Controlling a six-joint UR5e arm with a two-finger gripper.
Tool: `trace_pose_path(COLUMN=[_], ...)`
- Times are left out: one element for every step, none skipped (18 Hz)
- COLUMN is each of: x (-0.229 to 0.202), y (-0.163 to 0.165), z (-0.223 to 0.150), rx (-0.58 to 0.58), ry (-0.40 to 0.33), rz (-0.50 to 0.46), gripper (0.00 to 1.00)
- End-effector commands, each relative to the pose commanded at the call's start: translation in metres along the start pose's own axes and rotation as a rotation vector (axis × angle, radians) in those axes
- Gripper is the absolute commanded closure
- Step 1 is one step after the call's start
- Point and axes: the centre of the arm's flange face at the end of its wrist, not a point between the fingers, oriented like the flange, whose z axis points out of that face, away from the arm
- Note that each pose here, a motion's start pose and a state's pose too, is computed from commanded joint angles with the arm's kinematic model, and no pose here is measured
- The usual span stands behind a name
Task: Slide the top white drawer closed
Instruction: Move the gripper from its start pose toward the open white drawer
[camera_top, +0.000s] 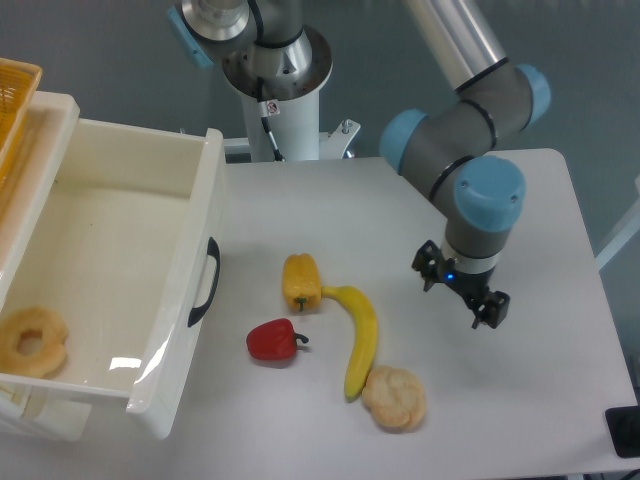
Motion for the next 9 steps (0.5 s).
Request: trace_pose_path(x=[0.006, 0.009, 0.014, 0.018, 0.022, 0.027, 0.033, 0.04, 0.045], y=[-0.009, -0.019, -0.028, -0.037, -0.046, -0.053, -0.061, -0.068, -0.073], z=[-0.007, -0.013, -0.014, -0.02, -0.024, -0.025, -0.025, -0.026, -0.026], rx=[0.03, 0.064, 0.085, 0.111, 0.134, 0.148, 0.155, 0.154, 0.148], ry=[0.002, 0.005, 0.015, 0.019, 0.026, 0.036, 0.044, 0.049, 0.062], rz=[-0.04, -0.076, -0.1, -0.12, -0.141, -0.162, -0.171, -0.175, -0.183], gripper=[0.0, 0.0, 0.0, 0.0, 0.0, 0.03, 0.08, 0.11, 0.18])
